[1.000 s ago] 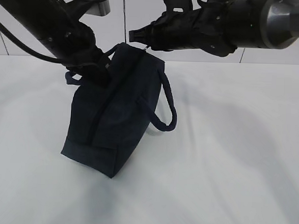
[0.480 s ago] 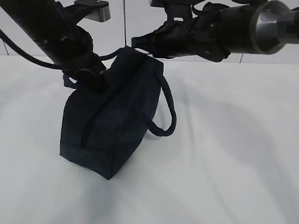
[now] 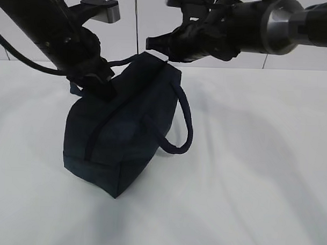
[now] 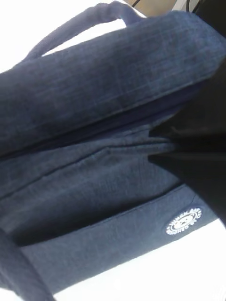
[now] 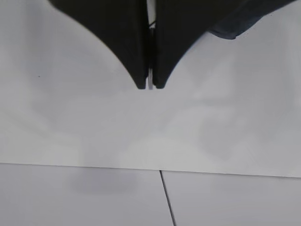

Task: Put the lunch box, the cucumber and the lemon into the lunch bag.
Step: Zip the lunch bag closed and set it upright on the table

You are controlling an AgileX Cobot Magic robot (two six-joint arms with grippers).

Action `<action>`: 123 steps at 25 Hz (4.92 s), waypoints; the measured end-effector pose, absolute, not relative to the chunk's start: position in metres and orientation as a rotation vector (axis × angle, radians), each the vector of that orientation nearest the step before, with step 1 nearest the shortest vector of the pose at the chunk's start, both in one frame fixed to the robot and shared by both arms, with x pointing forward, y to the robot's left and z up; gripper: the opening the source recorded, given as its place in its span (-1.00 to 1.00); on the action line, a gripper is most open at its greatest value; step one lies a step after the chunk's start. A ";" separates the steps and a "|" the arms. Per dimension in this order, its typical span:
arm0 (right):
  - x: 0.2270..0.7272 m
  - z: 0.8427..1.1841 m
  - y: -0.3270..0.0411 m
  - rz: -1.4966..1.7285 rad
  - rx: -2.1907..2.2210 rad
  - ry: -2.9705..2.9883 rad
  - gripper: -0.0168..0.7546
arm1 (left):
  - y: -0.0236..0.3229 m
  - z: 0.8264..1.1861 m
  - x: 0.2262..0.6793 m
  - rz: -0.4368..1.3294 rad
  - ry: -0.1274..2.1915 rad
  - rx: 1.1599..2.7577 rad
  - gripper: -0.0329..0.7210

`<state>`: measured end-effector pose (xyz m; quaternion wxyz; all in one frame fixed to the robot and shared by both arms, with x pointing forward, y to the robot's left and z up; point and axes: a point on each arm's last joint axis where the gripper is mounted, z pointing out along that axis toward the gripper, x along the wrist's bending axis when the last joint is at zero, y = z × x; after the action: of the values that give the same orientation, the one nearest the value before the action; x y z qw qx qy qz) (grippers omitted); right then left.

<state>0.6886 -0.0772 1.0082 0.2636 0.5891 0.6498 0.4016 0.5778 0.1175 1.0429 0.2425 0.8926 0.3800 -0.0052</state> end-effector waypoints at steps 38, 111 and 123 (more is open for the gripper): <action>0.713 0.977 -0.077 0.930 1.805 1.898 -0.96 | 0.117 1.058 0.578 0.046 1.024 2.380 -0.16; 0.720 0.968 -0.069 0.865 1.811 2.079 -0.89 | 0.124 1.043 0.633 0.062 1.156 2.377 -0.93; 0.721 1.024 -0.075 0.762 1.693 2.118 0.15 | 0.124 1.043 0.633 0.070 1.159 2.376 -0.16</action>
<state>0.7210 -0.0750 1.0244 0.1619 0.5931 0.7422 0.2669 0.6330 0.1243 1.0434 0.2460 0.8709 0.4247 0.0257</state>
